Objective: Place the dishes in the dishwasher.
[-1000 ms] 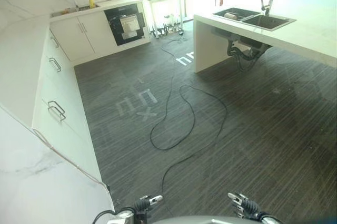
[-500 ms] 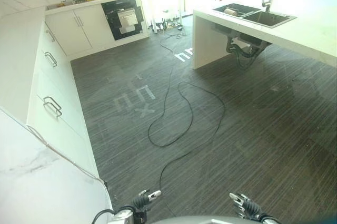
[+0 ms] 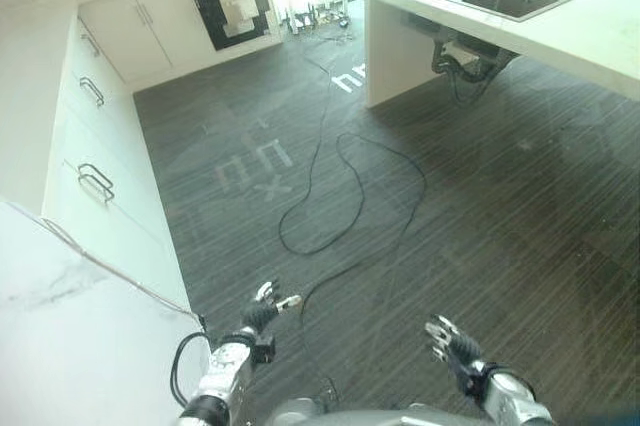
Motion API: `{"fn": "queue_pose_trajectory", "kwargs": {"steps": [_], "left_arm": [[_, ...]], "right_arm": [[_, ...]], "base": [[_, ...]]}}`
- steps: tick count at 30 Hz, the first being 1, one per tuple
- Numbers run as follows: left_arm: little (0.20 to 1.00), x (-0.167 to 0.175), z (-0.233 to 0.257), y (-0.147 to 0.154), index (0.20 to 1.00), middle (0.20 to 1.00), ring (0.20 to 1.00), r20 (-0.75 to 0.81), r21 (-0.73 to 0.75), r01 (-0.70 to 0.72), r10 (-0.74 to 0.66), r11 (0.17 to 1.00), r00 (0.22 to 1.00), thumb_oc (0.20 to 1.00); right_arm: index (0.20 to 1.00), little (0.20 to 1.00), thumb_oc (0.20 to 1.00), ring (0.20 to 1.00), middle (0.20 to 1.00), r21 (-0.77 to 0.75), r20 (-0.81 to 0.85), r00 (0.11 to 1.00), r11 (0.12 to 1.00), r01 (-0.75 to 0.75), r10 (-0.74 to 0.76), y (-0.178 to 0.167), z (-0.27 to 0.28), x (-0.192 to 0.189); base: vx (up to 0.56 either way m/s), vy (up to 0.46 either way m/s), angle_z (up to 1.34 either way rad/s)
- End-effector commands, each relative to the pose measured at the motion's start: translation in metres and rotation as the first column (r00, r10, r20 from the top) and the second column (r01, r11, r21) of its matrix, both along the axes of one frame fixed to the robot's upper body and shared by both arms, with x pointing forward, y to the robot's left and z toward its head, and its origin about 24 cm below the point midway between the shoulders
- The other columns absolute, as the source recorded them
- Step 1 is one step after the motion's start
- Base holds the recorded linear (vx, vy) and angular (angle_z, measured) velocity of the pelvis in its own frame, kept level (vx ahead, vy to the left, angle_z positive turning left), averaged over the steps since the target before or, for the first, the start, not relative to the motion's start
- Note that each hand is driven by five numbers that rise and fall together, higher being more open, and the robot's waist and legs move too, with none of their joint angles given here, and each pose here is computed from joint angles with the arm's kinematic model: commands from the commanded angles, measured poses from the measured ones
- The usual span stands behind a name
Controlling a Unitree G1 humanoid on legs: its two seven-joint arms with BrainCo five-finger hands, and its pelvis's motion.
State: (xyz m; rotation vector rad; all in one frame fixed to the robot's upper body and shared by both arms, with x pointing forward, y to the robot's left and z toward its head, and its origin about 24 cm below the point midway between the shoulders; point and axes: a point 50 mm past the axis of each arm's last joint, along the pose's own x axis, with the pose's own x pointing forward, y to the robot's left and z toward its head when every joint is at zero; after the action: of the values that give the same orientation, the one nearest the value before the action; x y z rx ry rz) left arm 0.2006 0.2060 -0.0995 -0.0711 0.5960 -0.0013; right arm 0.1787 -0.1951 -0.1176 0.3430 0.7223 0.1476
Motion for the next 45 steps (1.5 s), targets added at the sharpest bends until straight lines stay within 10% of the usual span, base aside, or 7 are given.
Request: {"fn": "queue_pose_trajectory", "kwargs": {"steps": [1,45], "left_arm": [[1.0,0.004,0.006,-0.003,1.0,1.0,1.0,0.057,0.019,0.07,-0.071,0.997,0.996,1.0],[1.0,-0.026,-0.003,0.006,1.0,1.0,1.0,0.012,0.038,0.09,-0.09,0.995,0.996,1.0]], "right_arm": [[1.0,1.0,1.0,1.0,1.0,0.026,0.033,0.999,0.999,0.02,-0.021,-0.006,0.002,-0.001],[1.0,1.0,1.0,1.0,1.0,0.028,0.132,0.991,1.0,0.007,-0.011,-0.01,0.013,0.002]], "base": [[0.23,0.027,-0.05],[0.45,0.059,-0.09]]}}
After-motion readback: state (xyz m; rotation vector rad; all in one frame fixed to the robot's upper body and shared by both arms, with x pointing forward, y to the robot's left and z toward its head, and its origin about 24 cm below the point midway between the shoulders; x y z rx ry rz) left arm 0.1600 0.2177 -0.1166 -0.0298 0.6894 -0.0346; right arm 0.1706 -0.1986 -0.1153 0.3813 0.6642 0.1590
